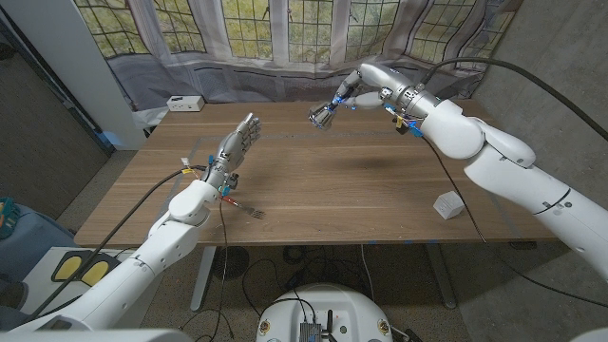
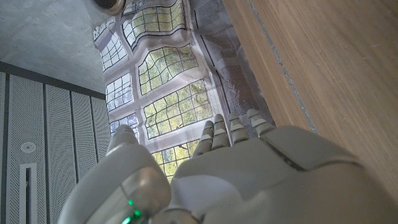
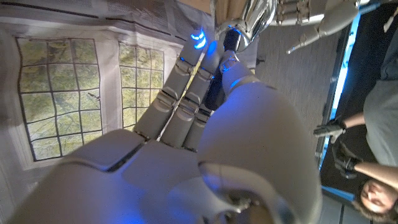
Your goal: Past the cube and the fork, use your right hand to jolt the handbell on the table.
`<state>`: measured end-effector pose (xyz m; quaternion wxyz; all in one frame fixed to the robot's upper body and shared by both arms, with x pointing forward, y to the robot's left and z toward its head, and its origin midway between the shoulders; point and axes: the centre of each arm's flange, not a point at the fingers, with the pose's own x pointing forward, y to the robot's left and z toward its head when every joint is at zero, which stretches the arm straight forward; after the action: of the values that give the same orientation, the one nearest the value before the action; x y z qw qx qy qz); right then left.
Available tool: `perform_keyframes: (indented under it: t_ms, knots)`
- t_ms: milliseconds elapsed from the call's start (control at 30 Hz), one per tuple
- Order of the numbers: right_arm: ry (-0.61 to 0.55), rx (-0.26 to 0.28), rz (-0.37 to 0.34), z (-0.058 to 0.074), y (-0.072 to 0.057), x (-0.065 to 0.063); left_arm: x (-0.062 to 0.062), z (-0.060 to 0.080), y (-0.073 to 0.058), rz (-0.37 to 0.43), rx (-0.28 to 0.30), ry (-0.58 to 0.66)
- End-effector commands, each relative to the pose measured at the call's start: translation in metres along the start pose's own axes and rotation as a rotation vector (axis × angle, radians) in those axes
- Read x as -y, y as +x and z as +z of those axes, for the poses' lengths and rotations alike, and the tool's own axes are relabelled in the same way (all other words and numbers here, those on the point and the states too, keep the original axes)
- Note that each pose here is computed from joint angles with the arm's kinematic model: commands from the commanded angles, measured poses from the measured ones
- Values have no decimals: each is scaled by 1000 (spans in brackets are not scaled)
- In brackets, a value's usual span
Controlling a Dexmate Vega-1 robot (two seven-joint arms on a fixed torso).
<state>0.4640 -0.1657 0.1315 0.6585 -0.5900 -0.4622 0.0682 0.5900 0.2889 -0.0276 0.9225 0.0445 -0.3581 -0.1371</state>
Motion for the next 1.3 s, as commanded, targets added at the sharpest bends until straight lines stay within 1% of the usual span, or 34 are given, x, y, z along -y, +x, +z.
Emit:
perform_keyframes:
  t_ms: [33, 133, 167, 200, 233, 267, 333, 367, 400, 500, 567, 600, 633, 667, 700, 767, 833, 867, 967, 1033, 1100, 1167, 1300]
  knots:
    - [-456, -294, 187, -40, -21, 4, -2, -4, 1, -2, -7, -7]
    - [-581, -388, 201, -56, -30, 10, -1, -5, 3, -5, -4, -11]
    - [-595, -422, 207, -62, -33, 12, -1, -5, 3, -5, -3, -14]
    - [-636, -481, 217, -74, -39, 18, 0, -6, 4, -7, -4, -13]
    - [-673, -510, 223, -78, -42, 21, 0, -6, 4, -7, -5, -15]
    - [-675, -513, 224, -78, -42, 21, 0, -6, 4, -8, -5, -15]
    - [-737, -564, 243, -85, -48, 27, 1, -7, 5, -8, -7, -15]
    - [-787, -613, 267, -92, -53, 35, 1, -7, 5, -6, -7, -15]
    - [-820, -640, 281, -94, -56, 38, 1, -7, 5, -6, -6, -16]
    - [-951, -707, 306, -98, -63, 50, 1, -7, 5, -2, -4, -16]
    - [-1072, -745, 308, -96, -66, 57, 1, -7, 5, 0, -4, -18]
    - [-1168, -774, 314, -93, -66, 59, 1, -8, 5, -1, -4, -19]
    - [-1280, -824, 323, -88, -64, 58, 1, -8, 5, 0, -4, -20]
    - [-1361, -857, 327, -84, -62, 58, 1, -8, 5, 1, -5, -20]
    - [-1378, -863, 310, -81, -63, 61, 2, -9, 5, 1, -5, -22]
    - [-1362, -871, 290, -76, -63, 69, 3, -9, 6, 0, -6, -25]
    - [-1409, -878, 266, -73, -63, 74, 4, -10, 6, -3, -5, -27]
    - [-1412, -885, 256, -72, -63, 78, 5, -10, 7, -4, -5, -29]
    - [-1432, -882, 250, -71, -63, 86, 6, -10, 8, -9, -5, -25]
    - [-1449, -880, 256, -72, -63, 91, 6, -9, 8, -8, -4, -25]
    - [-1458, -892, 269, -75, -63, 95, 7, -9, 8, -8, -4, -25]
    - [-1436, -903, 282, -79, -64, 101, 7, -9, 9, -6, -5, -25]
    - [-1353, -938, 311, -86, -68, 111, 8, -10, 8, -5, -11, -25]
